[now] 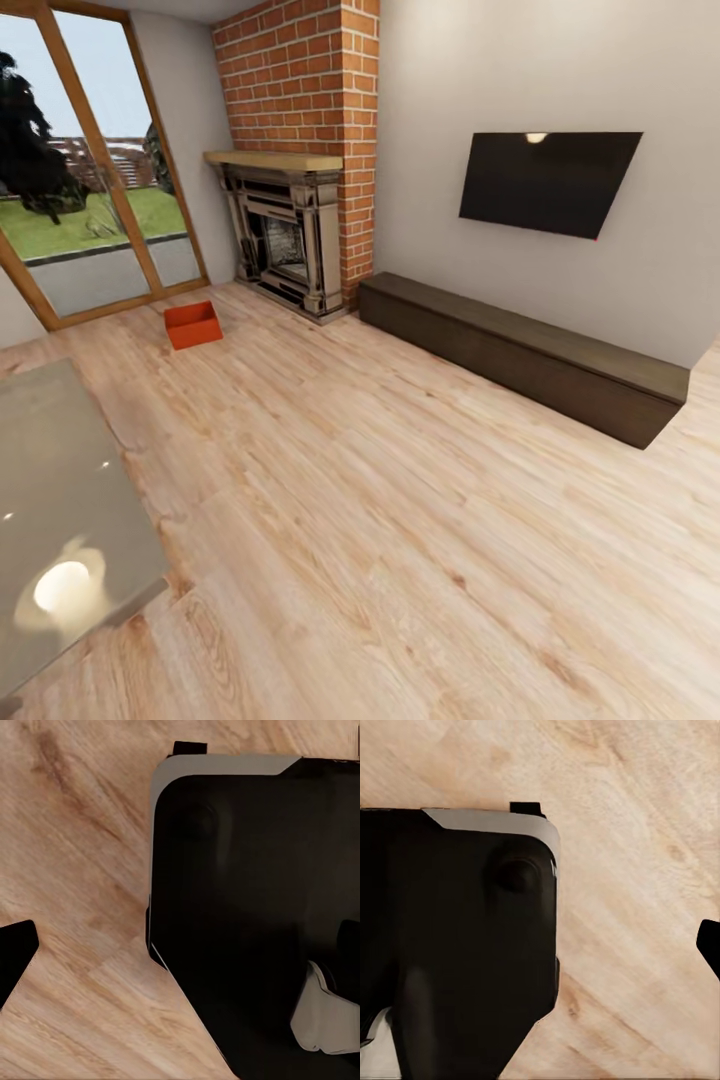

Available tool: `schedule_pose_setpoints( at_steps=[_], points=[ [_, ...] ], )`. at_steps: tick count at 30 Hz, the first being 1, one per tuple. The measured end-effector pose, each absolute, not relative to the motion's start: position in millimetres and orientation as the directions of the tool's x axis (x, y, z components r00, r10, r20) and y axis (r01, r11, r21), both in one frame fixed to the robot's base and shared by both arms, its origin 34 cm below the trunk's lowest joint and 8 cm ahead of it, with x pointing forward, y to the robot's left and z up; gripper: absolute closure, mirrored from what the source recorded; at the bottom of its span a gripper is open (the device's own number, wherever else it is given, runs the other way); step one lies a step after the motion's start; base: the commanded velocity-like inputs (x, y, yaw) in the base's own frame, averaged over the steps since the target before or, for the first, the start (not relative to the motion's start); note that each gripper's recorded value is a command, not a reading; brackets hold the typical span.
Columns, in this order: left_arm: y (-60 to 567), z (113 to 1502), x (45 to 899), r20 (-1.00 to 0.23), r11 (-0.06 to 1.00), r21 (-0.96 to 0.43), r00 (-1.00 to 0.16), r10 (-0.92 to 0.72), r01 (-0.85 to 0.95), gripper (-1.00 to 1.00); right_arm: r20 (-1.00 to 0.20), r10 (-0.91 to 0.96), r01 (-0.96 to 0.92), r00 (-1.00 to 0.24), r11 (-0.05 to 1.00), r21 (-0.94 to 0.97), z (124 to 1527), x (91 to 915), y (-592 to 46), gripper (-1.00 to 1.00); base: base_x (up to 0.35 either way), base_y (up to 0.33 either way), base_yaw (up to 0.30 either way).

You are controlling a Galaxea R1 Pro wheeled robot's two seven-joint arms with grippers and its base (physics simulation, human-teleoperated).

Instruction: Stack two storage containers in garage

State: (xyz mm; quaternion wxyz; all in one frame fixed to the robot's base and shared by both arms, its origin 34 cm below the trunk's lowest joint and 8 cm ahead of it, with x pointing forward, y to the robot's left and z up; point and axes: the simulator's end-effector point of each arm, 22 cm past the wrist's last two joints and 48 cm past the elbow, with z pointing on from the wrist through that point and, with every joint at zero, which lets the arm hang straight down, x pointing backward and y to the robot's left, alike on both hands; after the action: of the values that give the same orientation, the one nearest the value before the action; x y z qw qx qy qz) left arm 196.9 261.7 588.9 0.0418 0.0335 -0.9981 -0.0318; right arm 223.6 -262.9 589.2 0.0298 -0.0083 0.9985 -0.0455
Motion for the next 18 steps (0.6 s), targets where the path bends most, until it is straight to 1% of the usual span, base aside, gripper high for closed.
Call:
schedule_pose_setpoints(
  at_steps=[18],
  points=[
    [262.0, 588.9, 197.0, 0.081, 0.996, 0.068, -0.994, -0.069, -0.064, -1.00, -0.046, -0.021, -0.017, -0.999, 0.996, -0.084, 589.1, 215.0, -261.8, -1.00, 0.322, 0.000, 0.000]
  ],
)
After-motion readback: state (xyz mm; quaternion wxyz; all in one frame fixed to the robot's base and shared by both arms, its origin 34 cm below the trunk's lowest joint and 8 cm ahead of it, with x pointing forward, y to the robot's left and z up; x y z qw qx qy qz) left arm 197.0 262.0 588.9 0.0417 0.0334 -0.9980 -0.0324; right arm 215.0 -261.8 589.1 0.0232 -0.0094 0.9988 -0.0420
